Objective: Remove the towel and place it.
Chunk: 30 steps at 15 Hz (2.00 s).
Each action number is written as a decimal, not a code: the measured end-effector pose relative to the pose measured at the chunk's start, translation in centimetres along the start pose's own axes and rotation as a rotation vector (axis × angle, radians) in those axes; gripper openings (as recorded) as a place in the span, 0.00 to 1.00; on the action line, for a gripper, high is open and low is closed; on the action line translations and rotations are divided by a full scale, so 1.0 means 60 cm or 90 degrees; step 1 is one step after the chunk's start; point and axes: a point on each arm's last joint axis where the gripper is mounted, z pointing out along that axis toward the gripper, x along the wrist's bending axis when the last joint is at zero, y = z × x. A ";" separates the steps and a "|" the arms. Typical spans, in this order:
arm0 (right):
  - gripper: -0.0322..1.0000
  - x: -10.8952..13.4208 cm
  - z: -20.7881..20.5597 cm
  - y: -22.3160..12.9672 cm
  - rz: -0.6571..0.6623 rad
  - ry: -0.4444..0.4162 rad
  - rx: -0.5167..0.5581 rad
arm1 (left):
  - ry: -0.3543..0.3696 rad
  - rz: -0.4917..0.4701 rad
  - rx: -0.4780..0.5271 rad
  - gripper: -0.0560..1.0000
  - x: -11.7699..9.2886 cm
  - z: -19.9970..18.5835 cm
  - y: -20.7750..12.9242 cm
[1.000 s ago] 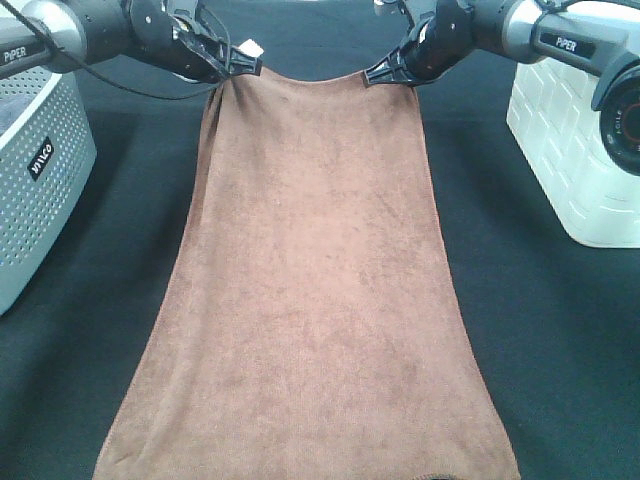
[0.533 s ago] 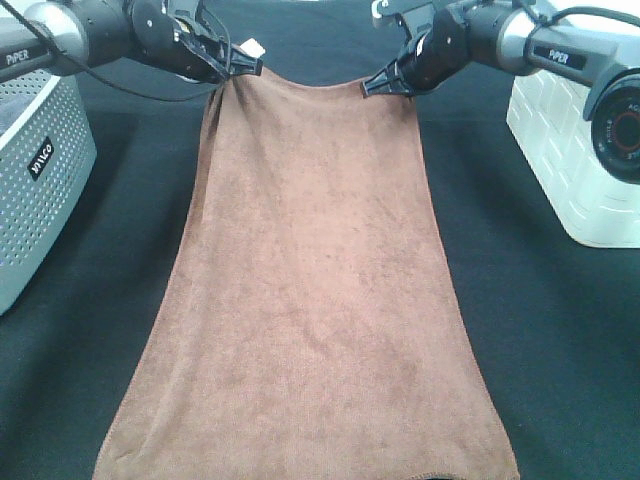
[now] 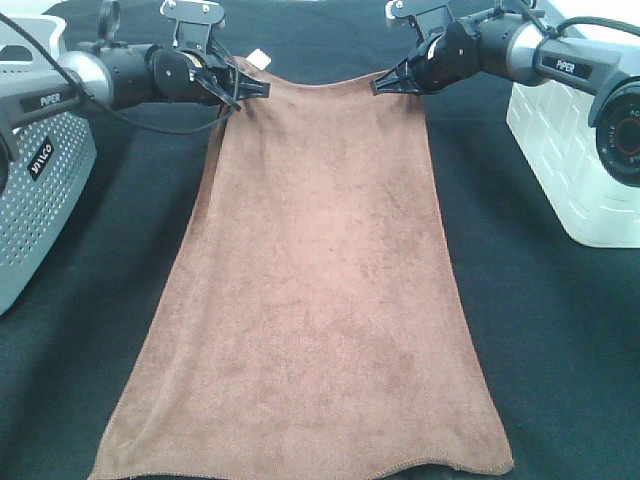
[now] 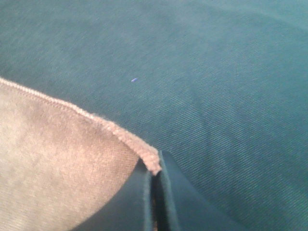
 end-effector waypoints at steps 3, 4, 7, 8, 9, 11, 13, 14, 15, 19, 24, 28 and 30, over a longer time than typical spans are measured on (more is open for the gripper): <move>0.04 0.005 0.018 -0.022 -0.001 0.003 0.010 | 0.002 -0.001 -0.004 0.05 0.001 0.007 -0.012; 0.04 0.007 0.026 -0.033 -0.002 0.004 0.019 | 0.003 -0.001 -0.006 0.05 0.001 0.010 -0.018; 0.04 0.010 0.039 -0.050 -0.003 0.007 0.024 | 0.006 -0.003 -0.005 0.05 0.002 0.023 -0.048; 0.04 0.010 0.039 -0.049 -0.003 0.007 0.020 | 0.007 -0.004 -0.005 0.05 0.002 0.027 -0.055; 0.06 0.010 0.040 -0.047 -0.003 0.007 0.012 | 0.008 -0.004 -0.006 0.05 0.002 0.028 -0.057; 0.14 0.010 0.040 -0.045 -0.002 0.007 0.001 | 0.008 -0.005 -0.010 0.07 0.003 0.028 -0.057; 0.22 0.011 0.040 -0.043 -0.002 0.007 -0.006 | 0.010 -0.007 -0.019 0.09 0.003 0.028 -0.055; 0.31 0.010 0.040 -0.042 -0.001 0.007 -0.011 | 0.011 -0.009 -0.026 0.14 0.003 0.028 -0.054; 0.39 0.006 0.040 -0.042 -0.004 0.004 -0.012 | 0.012 -0.015 -0.032 0.22 0.003 0.028 -0.052; 0.48 -0.016 0.041 -0.045 -0.001 -0.009 -0.011 | 0.012 -0.038 -0.035 0.62 0.004 0.028 -0.052; 0.48 -0.018 0.041 -0.046 -0.004 -0.011 -0.011 | 0.012 -0.047 -0.031 0.68 0.004 0.028 -0.053; 0.48 -0.023 0.041 -0.040 -0.041 -0.021 -0.034 | 0.010 -0.049 -0.022 0.68 0.003 0.028 -0.055; 0.48 -0.037 0.041 -0.041 -0.047 -0.031 -0.039 | 0.009 -0.049 -0.018 0.68 0.003 0.028 -0.056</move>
